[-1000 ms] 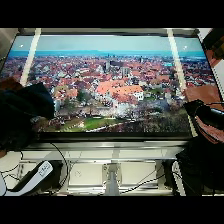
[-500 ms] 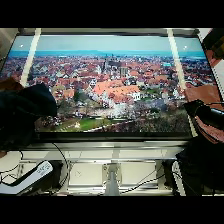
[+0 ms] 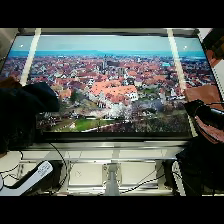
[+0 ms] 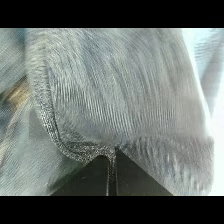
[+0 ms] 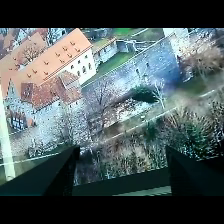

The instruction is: Fold the clothes and pants, and hang the long-sleeved shirts on hangers.

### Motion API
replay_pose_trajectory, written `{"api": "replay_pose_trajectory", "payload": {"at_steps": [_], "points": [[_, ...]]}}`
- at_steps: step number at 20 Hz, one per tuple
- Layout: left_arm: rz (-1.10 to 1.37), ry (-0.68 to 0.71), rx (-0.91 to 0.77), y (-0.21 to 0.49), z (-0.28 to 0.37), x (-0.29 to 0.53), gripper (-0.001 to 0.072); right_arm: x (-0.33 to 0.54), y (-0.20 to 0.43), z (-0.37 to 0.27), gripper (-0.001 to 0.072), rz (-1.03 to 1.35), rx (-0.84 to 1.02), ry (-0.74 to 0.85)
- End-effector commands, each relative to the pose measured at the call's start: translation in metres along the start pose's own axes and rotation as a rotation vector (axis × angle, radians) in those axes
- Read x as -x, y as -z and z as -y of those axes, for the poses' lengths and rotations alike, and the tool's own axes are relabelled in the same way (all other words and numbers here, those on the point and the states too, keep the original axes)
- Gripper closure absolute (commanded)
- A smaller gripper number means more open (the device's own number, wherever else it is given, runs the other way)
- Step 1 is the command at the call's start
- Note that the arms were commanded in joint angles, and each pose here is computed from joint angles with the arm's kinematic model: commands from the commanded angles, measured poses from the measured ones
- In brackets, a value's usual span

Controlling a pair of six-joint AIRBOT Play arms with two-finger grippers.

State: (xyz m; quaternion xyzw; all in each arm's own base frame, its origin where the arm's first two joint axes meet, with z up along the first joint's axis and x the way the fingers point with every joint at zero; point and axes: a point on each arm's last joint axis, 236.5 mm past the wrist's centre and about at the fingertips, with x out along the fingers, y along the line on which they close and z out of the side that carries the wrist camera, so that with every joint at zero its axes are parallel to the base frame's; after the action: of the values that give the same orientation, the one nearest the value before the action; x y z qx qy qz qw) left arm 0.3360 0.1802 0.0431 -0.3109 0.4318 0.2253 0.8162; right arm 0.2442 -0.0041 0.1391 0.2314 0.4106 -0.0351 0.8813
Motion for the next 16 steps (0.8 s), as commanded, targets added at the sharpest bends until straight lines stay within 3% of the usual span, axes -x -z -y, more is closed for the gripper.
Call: {"api": "replay_pose_trajectory", "payload": {"at_steps": [1,5,9,13,16], "points": [[0.17,0.11,-0.152,-0.043,0.058,0.063,0.0648,0.0,0.0,0.0,0.0118,0.001,0.0,0.001],[0.344,0.307,-0.308,-0.06,0.158,0.148,0.0648,0.0,0.0,0.0,0.0118,0.001,-0.001,0.001],[0.367,0.553,-0.428,-0.022,0.25,0.197,0.0648,0.0,-0.001,0.0,0.0118,0.004,-0.001,-0.001],[0.379,0.881,-0.434,0.023,0.338,0.254,0.065,0.0,-0.001,0.0,0.0118,0.002,-0.001,-0.001],[0.418,1.04,-0.454,0.052,0.381,0.291,0.065,0.0,-0.001,0.0,0.0118,0.001,-0.001,0.0]]}}
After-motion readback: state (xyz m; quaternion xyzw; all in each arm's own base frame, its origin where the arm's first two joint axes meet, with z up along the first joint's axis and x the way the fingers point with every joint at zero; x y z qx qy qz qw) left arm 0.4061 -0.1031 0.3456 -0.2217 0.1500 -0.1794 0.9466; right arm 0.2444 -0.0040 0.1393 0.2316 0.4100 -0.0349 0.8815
